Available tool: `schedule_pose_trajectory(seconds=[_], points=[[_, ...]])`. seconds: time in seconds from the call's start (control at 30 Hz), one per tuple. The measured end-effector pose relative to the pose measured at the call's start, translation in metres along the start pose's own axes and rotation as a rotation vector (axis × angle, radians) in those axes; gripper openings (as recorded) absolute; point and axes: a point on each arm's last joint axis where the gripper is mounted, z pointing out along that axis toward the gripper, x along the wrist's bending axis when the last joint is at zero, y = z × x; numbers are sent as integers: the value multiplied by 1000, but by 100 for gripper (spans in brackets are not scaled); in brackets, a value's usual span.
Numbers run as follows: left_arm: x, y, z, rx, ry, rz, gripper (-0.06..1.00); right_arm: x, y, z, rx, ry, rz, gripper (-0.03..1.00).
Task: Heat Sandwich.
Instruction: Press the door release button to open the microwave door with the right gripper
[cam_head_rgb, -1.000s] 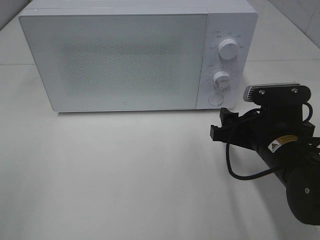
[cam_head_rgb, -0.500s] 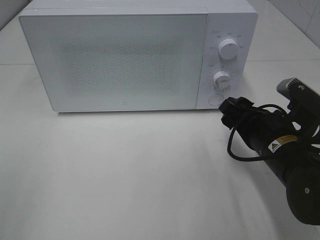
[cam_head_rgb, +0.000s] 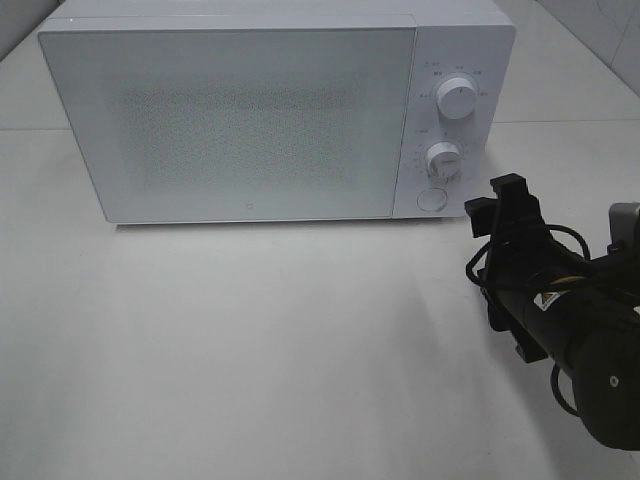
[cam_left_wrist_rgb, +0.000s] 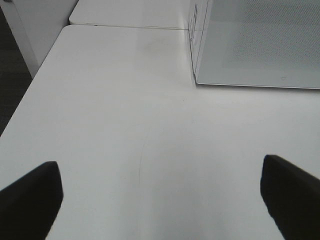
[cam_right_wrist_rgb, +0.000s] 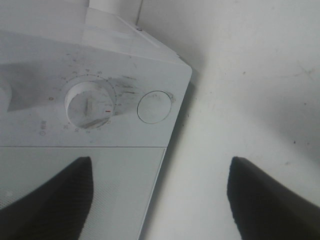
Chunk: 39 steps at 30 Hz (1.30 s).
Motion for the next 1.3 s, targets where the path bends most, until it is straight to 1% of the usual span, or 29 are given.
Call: schedule_pose_trajectory(seconds=[0.03,0.07,0.1,0.13,0.2,0.23,0.3,0.33,0.37,0.4,0.47,0.5,0.53,0.57,0.63,0.9,1.1,1.3], points=[[0,0,0,0,0,0,99,-1,0,0,2,-7,47,71],[0,0,0,0,0,0,99,-1,0,0,4,-12,65,70],[0,0,0,0,0,0,99,-1,0,0,4,-12,65,70],[0,0,0,0,0,0,99,-2,-1,0,6,-18,72,68],[0,0,0,0,0,0,99,-2,-1,0,8,-23,92,60],[0,0,0,0,0,0,99,-2,-1,0,8,-23,92,60],[0,0,0,0,0,0,99,-2,-1,0,8,-24,107,50],[0,0,0,0,0,0,99,-2,-1,0,8,-24,120,38],[0,0,0,0,0,0,99,-2,-1,0,8,-24,124,32],[0,0,0,0,0,0,99,-2,-1,0,8,-24,124,32],[0,0,0,0,0,0,99,-2,-1,0,8,-25,145,17],[0,0,0,0,0,0,99,-2,-1,0,9,-28,161,8],[0,0,0,0,0,0,99,-3,-1,0,10,-33,168,5],[0,0,0,0,0,0,99,-3,-1,0,10,-33,168,5],[0,0,0,0,0,0,99,-4,-2,0,16,-46,175,2],[0,0,0,0,0,0,99,0,-6,7,39,-83,211,2],[0,0,0,0,0,0,99,12,1,27,69,-92,214,2],[0,0,0,0,0,0,99,22,10,42,67,-95,200,2]])
